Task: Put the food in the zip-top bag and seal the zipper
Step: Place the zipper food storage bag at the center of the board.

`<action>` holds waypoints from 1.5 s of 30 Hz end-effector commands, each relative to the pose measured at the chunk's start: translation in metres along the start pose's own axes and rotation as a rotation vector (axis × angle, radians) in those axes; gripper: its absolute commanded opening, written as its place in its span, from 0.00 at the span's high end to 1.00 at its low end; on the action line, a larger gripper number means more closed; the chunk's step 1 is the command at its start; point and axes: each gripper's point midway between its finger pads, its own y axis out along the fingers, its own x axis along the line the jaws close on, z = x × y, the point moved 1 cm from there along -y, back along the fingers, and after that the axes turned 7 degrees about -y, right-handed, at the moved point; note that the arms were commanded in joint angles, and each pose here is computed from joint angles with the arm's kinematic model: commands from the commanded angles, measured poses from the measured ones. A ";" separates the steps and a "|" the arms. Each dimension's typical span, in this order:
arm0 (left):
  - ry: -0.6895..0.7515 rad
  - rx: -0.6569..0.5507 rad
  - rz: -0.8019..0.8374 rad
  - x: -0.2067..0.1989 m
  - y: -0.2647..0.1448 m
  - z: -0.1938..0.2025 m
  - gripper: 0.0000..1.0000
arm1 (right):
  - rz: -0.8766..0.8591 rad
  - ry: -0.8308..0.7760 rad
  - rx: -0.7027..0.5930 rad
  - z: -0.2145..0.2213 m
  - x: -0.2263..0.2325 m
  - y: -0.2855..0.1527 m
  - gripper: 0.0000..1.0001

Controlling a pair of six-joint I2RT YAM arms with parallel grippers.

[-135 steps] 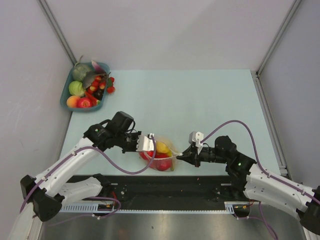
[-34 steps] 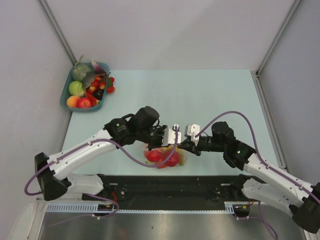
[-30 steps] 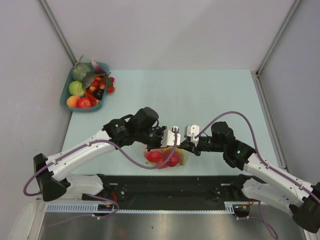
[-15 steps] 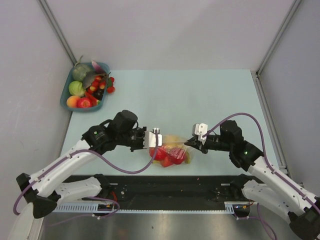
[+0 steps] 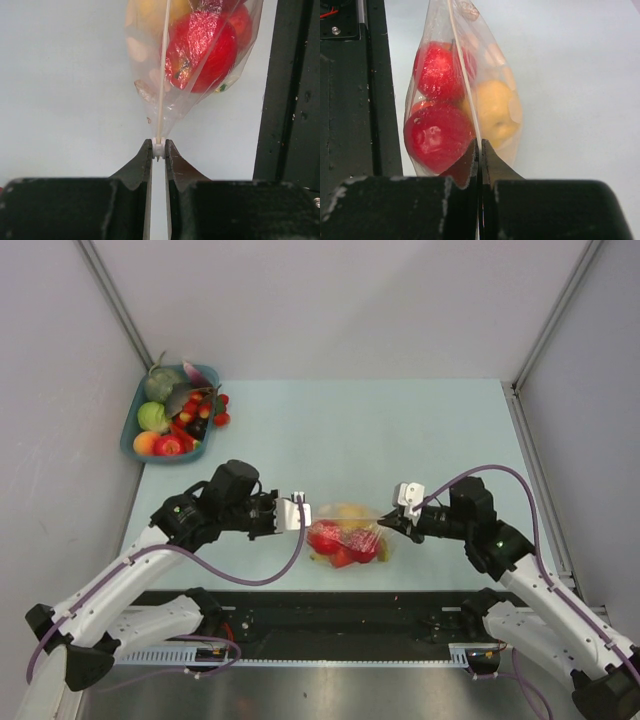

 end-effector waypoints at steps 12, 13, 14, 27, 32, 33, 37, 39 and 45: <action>-0.278 -0.130 -0.115 0.033 -0.010 -0.045 0.00 | 0.371 0.002 -0.034 -0.040 -0.125 -0.017 1.00; -0.285 -0.138 -0.119 0.035 -0.009 -0.048 0.01 | 0.396 0.003 -0.031 -0.040 -0.136 -0.021 1.00; -0.288 -0.146 -0.121 0.036 -0.009 -0.050 0.00 | 0.413 0.016 -0.013 -0.032 -0.149 -0.021 1.00; -0.348 -0.139 -0.163 0.053 0.006 -0.044 0.00 | 0.975 -0.097 0.187 0.054 -0.374 -0.164 1.00; -0.401 -0.121 -0.171 0.063 0.011 -0.031 0.00 | 1.102 -0.144 0.329 0.114 -0.418 -0.176 1.00; -0.416 -0.119 -0.169 0.064 0.011 -0.028 0.00 | 1.171 -0.162 0.349 0.111 -0.432 -0.186 1.00; -0.444 -0.104 -0.181 0.070 0.009 -0.019 0.00 | 1.325 -0.199 0.404 0.128 -0.456 -0.205 1.00; -0.454 -0.100 -0.194 0.072 0.007 -0.016 0.00 | 1.326 -0.206 0.434 0.140 -0.452 -0.198 1.00; -0.493 -0.100 -0.176 0.072 0.009 -0.012 0.00 | 1.007 -0.140 0.482 0.180 -0.390 -0.113 1.00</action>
